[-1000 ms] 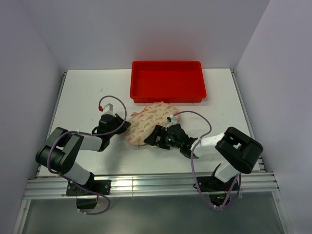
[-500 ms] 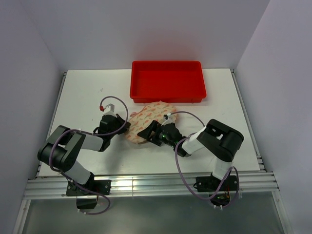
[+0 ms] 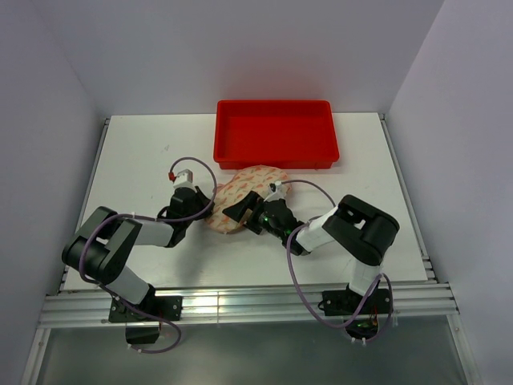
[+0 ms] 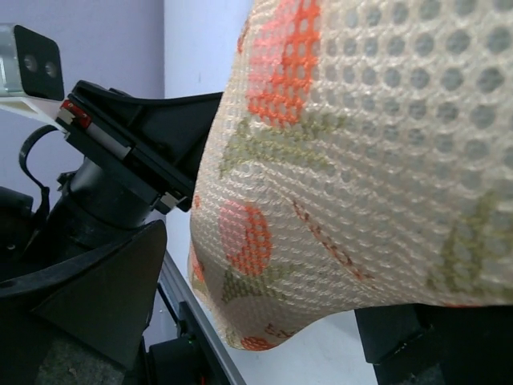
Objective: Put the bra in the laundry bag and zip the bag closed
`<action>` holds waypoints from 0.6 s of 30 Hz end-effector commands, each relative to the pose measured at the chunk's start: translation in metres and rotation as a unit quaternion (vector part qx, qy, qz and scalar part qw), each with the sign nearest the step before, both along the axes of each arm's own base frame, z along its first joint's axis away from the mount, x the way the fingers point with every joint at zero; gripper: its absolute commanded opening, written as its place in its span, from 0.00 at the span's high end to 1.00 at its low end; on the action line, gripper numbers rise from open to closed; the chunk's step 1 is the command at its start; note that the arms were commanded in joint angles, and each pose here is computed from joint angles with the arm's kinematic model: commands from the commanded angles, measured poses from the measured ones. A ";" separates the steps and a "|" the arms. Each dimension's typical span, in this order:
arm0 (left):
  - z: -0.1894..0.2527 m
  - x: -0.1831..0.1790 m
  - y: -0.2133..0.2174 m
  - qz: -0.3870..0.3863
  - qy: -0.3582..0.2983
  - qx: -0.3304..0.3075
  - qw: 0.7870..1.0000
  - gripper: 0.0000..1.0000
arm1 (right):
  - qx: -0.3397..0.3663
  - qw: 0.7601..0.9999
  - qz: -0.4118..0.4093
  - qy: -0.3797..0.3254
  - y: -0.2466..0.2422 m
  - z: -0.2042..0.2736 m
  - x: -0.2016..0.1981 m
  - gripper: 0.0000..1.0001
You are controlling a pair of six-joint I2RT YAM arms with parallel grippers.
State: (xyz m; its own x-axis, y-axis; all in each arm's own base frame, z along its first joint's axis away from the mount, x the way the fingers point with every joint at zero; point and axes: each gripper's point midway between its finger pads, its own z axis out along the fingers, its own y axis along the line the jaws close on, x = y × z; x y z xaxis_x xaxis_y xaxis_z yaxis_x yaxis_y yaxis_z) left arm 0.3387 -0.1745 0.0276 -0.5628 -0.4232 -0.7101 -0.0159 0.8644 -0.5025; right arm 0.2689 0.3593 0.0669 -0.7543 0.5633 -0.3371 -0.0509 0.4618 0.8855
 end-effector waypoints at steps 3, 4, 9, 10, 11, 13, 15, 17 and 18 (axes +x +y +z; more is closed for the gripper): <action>-0.009 -0.003 0.010 0.002 0.016 0.045 0.999 0.80 | 0.023 0.999 -0.012 -0.039 -0.004 0.022 0.005 0.01; -0.008 -0.002 0.009 0.001 0.014 0.044 0.999 0.80 | 0.020 0.999 -0.016 -0.040 -0.005 0.021 0.006 0.01; -0.002 0.002 0.003 -0.013 0.004 0.042 0.999 0.77 | 0.034 0.999 -0.034 -0.001 -0.004 0.007 0.023 0.07; -0.002 0.002 0.003 -0.014 0.004 0.042 0.999 0.76 | 0.038 0.999 -0.033 0.002 -0.002 0.007 0.024 0.09; -0.001 0.002 0.003 -0.014 0.003 0.043 0.999 0.75 | 0.040 0.999 -0.034 0.004 -0.001 0.007 0.026 0.14; 0.000 0.002 0.003 -0.015 0.002 0.044 0.999 0.70 | 0.045 0.998 -0.035 0.005 0.004 0.009 0.029 0.23; -0.002 0.003 0.004 -0.014 0.005 0.047 0.999 0.65 | 0.048 0.998 -0.036 0.011 0.006 0.007 0.031 0.33; -0.004 0.003 0.005 -0.010 0.008 0.051 0.999 0.61 | 0.050 0.998 -0.038 0.012 0.008 0.007 0.034 0.38; -0.004 0.003 0.007 -0.006 0.008 0.052 0.999 0.55 | 0.052 0.998 -0.039 0.016 0.009 0.006 0.034 0.54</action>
State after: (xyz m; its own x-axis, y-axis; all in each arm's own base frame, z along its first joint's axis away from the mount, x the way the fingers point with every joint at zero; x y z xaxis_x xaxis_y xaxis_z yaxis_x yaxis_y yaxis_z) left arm 0.3432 -0.1739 0.0298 -0.5643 -0.3760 -0.7350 0.0049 0.8888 -0.4583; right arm 0.2892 0.3591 0.0565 -0.7393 0.6150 -0.2741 0.0204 0.4274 0.9038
